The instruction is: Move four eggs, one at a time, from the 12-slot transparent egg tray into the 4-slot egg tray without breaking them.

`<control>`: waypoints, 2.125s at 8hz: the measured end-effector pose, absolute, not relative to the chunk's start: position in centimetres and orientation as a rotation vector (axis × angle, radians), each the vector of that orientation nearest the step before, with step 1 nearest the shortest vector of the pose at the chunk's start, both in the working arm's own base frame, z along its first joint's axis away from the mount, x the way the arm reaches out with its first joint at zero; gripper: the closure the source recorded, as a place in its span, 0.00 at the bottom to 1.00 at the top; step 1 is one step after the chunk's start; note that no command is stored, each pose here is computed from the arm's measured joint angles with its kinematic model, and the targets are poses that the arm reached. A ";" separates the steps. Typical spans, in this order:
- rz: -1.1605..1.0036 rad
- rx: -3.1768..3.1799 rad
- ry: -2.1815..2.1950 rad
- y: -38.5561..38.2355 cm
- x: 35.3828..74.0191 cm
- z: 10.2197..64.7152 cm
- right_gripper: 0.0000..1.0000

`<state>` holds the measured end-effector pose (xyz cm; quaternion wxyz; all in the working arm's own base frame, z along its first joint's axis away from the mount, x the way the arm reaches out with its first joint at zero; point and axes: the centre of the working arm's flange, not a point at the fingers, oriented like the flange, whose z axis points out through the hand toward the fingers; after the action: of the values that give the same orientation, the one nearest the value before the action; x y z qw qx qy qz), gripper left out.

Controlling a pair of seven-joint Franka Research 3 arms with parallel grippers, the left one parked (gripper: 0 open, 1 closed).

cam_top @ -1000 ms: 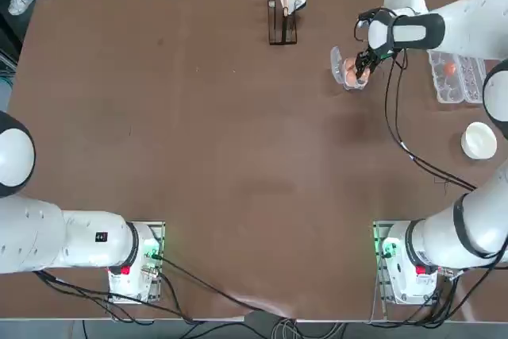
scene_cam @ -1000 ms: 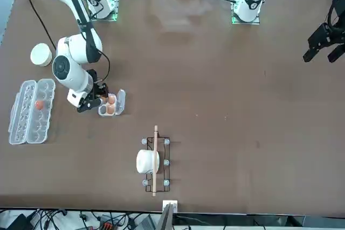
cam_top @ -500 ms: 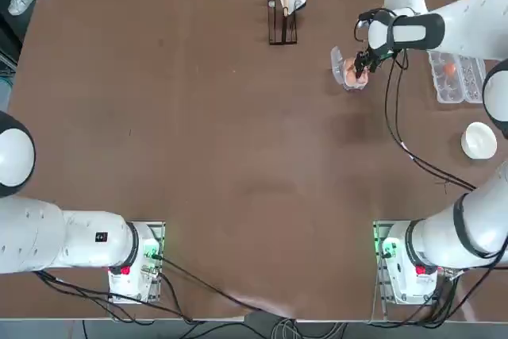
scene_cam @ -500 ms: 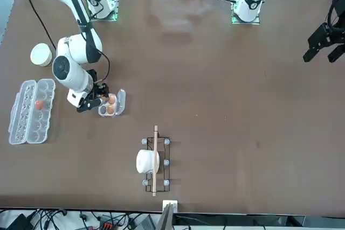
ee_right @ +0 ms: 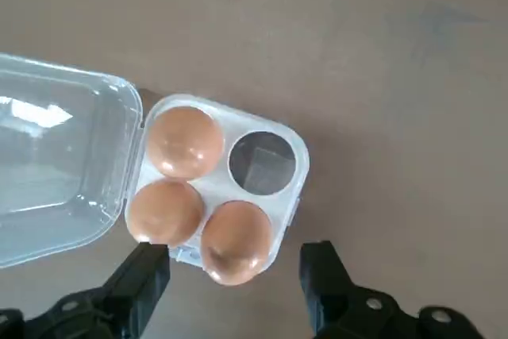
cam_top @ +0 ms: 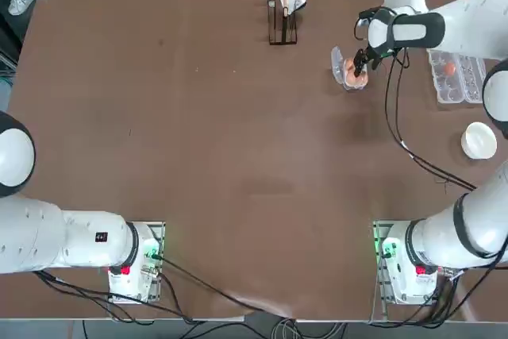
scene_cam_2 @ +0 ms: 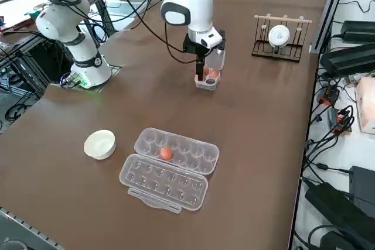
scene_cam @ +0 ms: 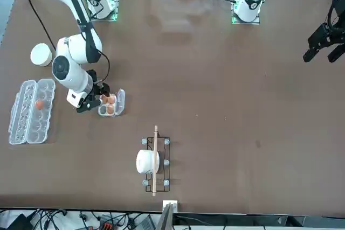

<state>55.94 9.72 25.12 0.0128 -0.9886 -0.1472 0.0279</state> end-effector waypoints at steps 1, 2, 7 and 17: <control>0.072 -3.086 -0.437 8.9 56.3 25.5 0.00; 0.048 -3.093 -0.404 7.5 56.9 26.2 0.00; 0.080 -3.030 -0.684 -5.8 57.1 29.4 0.00; -0.038 -2.592 -1.790 -23.2 53.7 28.6 0.00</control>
<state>53.69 -23.16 28.60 -0.0042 -0.8228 -0.5683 -0.0120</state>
